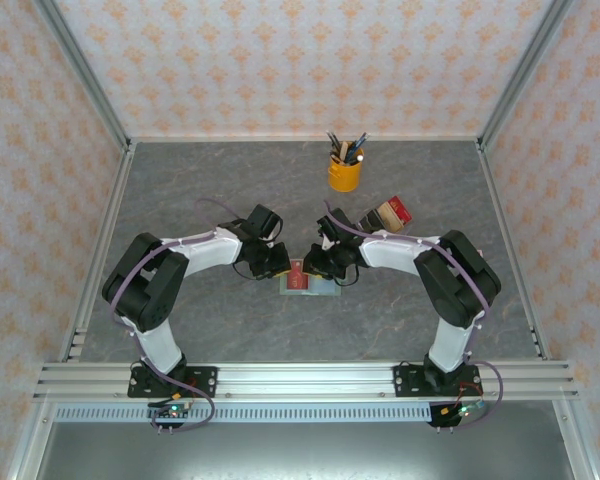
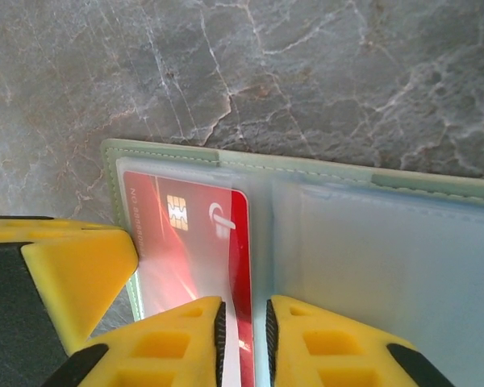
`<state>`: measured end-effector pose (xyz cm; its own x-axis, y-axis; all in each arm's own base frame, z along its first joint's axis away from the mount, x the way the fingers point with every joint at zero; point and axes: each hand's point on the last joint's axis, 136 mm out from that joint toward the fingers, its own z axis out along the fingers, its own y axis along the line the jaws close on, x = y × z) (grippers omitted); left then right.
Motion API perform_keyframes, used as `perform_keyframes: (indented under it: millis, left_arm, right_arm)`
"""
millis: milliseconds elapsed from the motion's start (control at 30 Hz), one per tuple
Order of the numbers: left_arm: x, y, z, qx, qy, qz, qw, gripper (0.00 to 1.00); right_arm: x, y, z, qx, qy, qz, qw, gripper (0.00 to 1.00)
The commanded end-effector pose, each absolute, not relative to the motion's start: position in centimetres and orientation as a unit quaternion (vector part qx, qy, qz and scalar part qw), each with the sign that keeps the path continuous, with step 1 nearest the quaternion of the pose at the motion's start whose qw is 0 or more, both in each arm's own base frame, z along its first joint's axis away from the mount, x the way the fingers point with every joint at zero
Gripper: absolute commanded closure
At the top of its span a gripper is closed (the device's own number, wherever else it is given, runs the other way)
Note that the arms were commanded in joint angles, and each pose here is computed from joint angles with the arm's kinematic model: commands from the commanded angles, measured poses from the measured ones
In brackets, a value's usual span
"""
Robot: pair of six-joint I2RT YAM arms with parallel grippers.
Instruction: Take the credit cards out of the card holder
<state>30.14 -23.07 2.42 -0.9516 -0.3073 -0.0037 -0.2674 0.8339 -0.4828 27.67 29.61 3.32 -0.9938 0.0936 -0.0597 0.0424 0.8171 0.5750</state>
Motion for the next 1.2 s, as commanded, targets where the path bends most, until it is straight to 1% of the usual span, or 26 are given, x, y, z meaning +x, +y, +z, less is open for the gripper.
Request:
perform_keyframes:
  millis: [0,200,500,833,1167]
  left_arm:
    - [29.6,-22.4,0.6,-0.153,0.963,-0.218,0.029,0.87]
    - [29.5,-22.5,0.2,-0.155,0.963,-0.219,0.024,0.87]
    - [29.5,-22.2,0.1,-0.158,0.964,-0.214,0.024,0.87]
    - [29.4,-21.8,-0.1,-0.162,0.964,-0.209,0.025,0.87]
    - [29.4,-21.7,-0.3,-0.163,0.964,-0.207,0.024,0.87]
  right_arm:
    - [28.0,29.9,3.3,0.023,0.95,0.309,0.042,0.78]
    - [27.8,30.8,3.6,0.023,0.937,0.349,0.024,0.78]
    - [28.3,31.2,5.4,0.037,0.91,0.412,0.03,0.79]
    - [28.3,31.1,6.8,0.037,0.901,0.431,0.036,0.8]
    - [28.0,30.5,6.0,0.046,0.907,0.417,0.029,0.8]
